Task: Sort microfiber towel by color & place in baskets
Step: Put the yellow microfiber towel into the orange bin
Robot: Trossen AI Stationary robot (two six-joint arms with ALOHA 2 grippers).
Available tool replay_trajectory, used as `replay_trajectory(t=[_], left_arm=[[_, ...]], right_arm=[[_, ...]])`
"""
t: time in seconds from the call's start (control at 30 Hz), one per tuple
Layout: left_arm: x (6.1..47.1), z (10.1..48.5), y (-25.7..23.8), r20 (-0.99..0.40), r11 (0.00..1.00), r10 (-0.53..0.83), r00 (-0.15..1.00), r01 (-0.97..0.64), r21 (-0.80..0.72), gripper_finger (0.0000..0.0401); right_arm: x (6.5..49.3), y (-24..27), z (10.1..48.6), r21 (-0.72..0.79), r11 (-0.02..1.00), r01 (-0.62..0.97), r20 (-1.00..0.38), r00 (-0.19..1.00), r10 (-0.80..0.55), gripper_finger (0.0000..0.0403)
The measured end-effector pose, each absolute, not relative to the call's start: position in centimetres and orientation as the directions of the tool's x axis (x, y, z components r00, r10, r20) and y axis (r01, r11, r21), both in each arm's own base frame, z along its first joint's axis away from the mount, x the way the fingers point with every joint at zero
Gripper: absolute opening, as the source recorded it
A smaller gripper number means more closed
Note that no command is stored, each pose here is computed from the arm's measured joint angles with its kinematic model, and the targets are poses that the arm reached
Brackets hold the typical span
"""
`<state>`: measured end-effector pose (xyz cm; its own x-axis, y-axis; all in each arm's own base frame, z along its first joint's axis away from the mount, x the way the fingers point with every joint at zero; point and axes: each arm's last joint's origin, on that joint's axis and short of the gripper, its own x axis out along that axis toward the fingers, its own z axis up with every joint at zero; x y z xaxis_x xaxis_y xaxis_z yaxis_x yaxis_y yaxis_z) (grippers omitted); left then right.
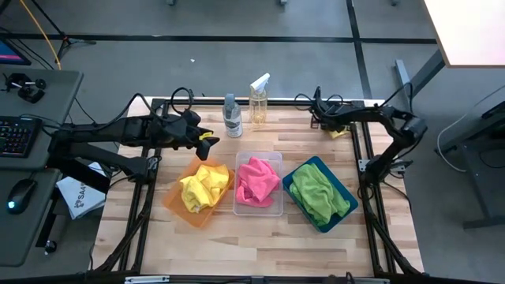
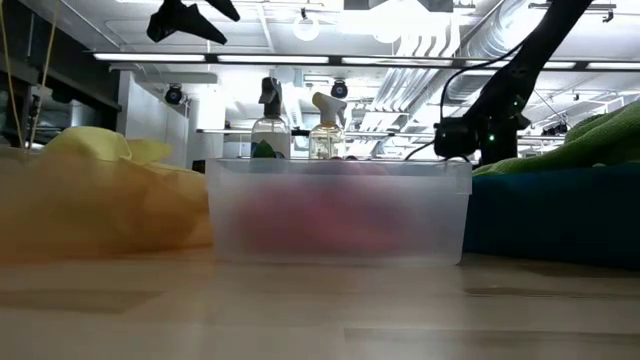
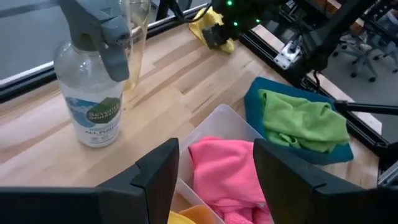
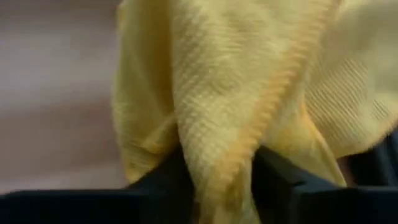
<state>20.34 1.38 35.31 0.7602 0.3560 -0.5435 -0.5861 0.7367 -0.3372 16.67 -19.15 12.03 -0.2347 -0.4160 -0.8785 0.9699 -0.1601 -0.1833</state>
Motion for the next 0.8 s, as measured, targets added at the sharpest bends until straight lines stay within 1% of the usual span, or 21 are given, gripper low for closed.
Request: replay_trajectory(t=[0.07, 0.1, 0.13, 0.23, 0.33, 0.37, 0.5, 0.6, 0.7, 0.73, 0.8], left_arm=[[20.3, 35.4, 1.4, -0.536, 0.746, 0.36, 0.764, -0.581, -0.327, 0.0195], [20.2, 35.5, 1.4, -0.531, 0.75, 0.363, 0.765, -0.579, -0.321, 0.0195], [20.2, 35.5, 1.4, -0.53, 0.752, 0.367, 0.765, -0.579, -0.315, 0.0195], [19.8, 35.7, 1.4, -0.518, 0.748, 0.381, 0.766, -0.584, -0.314, 0.0195], [19.3, 36.1, 1.5, -0.497, 0.751, 0.4, 0.77, -0.586, -0.304, 0.0195], [19.1, 36.3, 1.5, -0.489, 0.751, 0.413, 0.768, -0.591, -0.295, 0.0195], [18.2, 37.0, 1.8, -0.427, 0.74, 0.495, 0.757, -0.624, -0.249, 0.0195], [17.9, 37.8, 2.0, -0.351, 0.732, 0.56, 0.751, -0.647, -0.215, 0.0195], [18.0, 38.6, 2.3, -0.285, 0.743, 0.584, 0.76, -0.642, -0.19, 0.0195], [18.1, 38.8, 2.4, -0.266, 0.746, 0.588, 0.764, -0.64, -0.185, 0.0195], [18.2, 39.1, 2.6, -0.24, 0.748, 0.599, 0.764, -0.641, -0.175, 0.0195]], right_arm=[[17.1, -18.2, 11.7, -0.177, -0.092, 0.98, -0.901, -0.199, -0.385, 0.0056], [17.3, -17.7, 11.7, -0.181, -0.05, 0.982, -0.907, -0.186, -0.379, 0.003], [17.6, -17.1, 11.7, -0.185, -0.008, 0.983, -0.91, -0.175, -0.376, 0.0018], [18.6, -15.1, 12.4, -0.151, 0.101, 0.983, -0.933, -0.109, -0.342, 0.0024], [19.0, -12.8, 14.1, -0.121, 0.194, 0.973, -0.939, -0.049, -0.34, 0.0009], [18.9, -12.2, 15.0, -0.111, 0.214, 0.971, -0.934, -0.029, -0.357, 0.0006], [18.5, -10.8, 19.9, 0.015, 0.239, 0.971, -0.859, 0.135, -0.494, 0.0004], [18.3, -9.5, 24.0, 0.173, 0.328, 0.929, -0.746, 0.341, -0.573, 0.0004], [18.3, -7.9, 27.8, 0.351, 0.451, 0.821, -0.551, 0.57, -0.609, 0.0003], [18.5, -7.3, 28.9, 0.407, 0.506, 0.76, -0.473, 0.649, -0.595, 0.0002], [19.0, -6.0, 30.6, 0.48, 0.621, 0.62, -0.333, 0.784, -0.525, 0.0002]])
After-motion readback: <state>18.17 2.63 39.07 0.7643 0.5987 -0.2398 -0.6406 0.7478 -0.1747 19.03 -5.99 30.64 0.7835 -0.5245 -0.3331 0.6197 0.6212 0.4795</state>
